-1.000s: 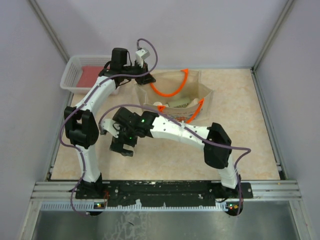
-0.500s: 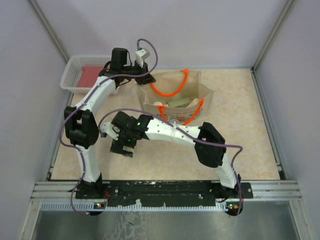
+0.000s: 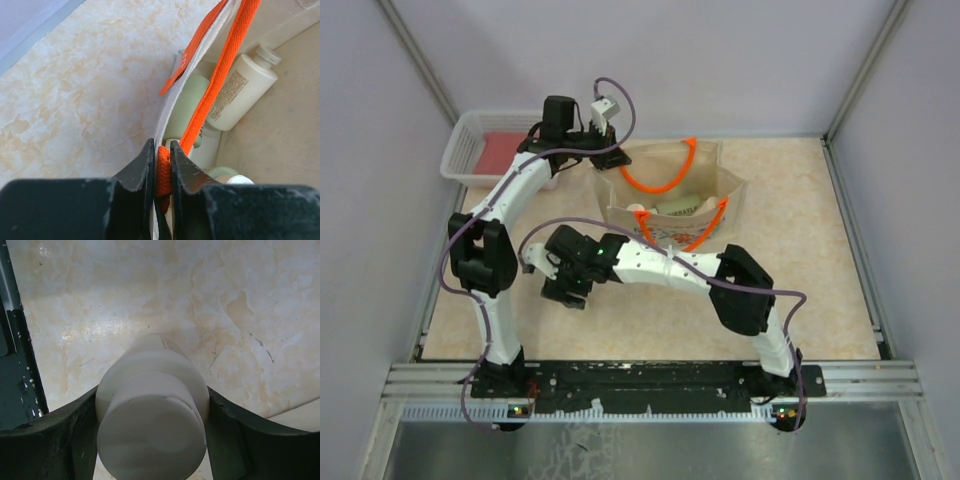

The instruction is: Place the personal care products into the canvas bag

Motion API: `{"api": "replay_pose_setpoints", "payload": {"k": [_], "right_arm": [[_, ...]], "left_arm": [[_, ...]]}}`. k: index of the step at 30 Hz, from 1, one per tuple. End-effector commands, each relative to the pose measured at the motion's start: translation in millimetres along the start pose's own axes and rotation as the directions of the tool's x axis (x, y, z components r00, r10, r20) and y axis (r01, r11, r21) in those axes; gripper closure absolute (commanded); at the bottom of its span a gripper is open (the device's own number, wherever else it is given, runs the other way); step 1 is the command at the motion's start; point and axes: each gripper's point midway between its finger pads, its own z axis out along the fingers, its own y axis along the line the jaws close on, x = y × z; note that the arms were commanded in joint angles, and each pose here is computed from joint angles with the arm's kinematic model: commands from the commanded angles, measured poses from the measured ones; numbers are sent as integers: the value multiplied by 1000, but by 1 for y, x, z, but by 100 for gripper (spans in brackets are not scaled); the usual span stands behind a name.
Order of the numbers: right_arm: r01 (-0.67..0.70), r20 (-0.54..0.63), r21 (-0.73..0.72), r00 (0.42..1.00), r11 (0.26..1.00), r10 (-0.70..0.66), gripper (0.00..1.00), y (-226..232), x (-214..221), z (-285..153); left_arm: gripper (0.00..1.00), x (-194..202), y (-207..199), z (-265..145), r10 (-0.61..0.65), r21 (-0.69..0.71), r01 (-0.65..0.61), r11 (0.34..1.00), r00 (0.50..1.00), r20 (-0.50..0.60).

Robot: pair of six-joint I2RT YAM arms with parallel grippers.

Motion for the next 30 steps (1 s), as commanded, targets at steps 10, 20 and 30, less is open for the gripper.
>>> {"api": "replay_pose_setpoints", "payload": {"k": [10,20,30], "right_arm": [[-220,60,160,975,962,213,100,-35,38,-93],[-339,261,156,920,928,292,100,-25,15,-265],[-547,513,314,786,776,346,100,-91,39,-358]], "left_arm": [[100,-15,4,-9,30,-13,-29,999,999,29],[100,-13,8,-5,21,-14,-20,1000,999,34],[100,-10,8,-4,17,-14,-17,1000,999,29]]}}
